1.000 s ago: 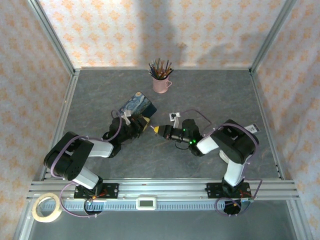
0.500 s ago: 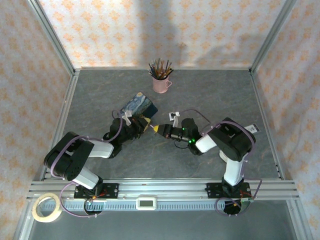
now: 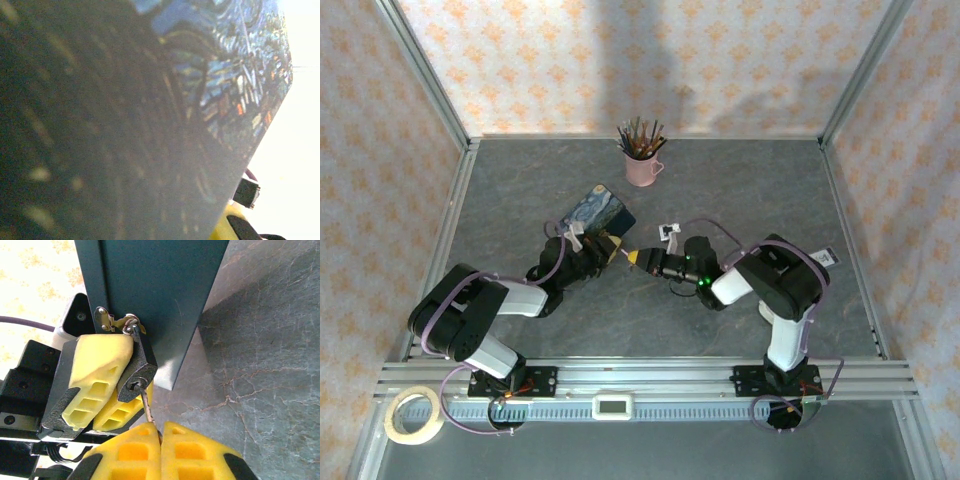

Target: Unlock the padlock with the key

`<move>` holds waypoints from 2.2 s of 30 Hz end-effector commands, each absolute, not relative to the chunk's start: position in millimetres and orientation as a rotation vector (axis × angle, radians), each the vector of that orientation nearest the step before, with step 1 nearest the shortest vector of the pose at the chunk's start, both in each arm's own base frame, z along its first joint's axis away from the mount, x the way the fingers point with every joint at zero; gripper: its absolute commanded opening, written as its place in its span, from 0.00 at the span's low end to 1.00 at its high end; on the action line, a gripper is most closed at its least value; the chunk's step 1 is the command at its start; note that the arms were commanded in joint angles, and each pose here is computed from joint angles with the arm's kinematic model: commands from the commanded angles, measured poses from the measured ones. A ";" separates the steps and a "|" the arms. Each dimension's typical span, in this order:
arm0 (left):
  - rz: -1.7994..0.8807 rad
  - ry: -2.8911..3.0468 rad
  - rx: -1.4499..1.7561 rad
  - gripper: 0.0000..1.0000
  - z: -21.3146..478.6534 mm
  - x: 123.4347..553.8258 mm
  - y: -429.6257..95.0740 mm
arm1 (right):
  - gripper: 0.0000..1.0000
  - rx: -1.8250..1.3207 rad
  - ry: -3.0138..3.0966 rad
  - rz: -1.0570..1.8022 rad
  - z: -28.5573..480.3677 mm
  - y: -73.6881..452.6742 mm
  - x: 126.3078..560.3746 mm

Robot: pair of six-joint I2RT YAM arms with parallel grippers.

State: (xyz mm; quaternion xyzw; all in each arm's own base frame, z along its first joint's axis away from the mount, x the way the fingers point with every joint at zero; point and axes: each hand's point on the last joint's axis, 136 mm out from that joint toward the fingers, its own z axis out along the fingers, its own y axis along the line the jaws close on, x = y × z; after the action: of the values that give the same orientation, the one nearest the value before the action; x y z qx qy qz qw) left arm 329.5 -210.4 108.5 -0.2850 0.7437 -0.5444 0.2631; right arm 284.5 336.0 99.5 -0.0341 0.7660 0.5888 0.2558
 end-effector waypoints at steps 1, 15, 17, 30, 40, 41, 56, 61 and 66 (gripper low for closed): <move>-1.520 1.973 -0.723 0.00 120.9 328.4 -216.4 | 0.00 -0.135 1.985 1.627 125.5 334.6 282.7; -1.522 1.970 -0.710 0.00 124.7 326.2 -218.0 | 0.00 -0.123 1.984 1.625 122.6 335.1 285.3; -1.522 1.970 -0.705 0.00 125.9 325.7 -217.9 | 0.00 -0.117 1.984 1.630 120.9 335.8 286.2; -1.562 1.956 -0.667 0.00 135.5 320.8 -222.4 | 0.00 -0.115 1.966 1.641 122.6 339.0 292.9; -1.503 2.048 -0.554 0.00 124.3 311.7 -228.1 | 0.00 -0.094 2.005 1.699 140.7 343.3 302.7; -1.494 2.054 -0.548 0.00 123.2 311.1 -228.0 | 0.00 -0.087 2.012 1.715 142.6 344.9 302.8; -1.498 2.051 -0.489 0.00 126.9 309.7 -233.6 | 0.00 0.035 2.001 1.811 156.3 340.4 306.0; -1.497 2.057 -0.458 0.00 129.1 305.1 -242.2 | 0.00 0.139 1.922 1.924 173.0 340.2 308.9; -1.498 2.036 -0.514 0.00 127.0 305.2 -241.2 | 0.00 0.113 1.908 1.898 175.4 342.3 307.1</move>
State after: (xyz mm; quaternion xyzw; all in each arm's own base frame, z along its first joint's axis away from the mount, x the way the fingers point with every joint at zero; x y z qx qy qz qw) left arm 323.0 -222.0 123.8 -0.2252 0.7541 -0.5373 0.3032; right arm 293.8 340.4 124.1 0.0587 0.7480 0.6437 0.1511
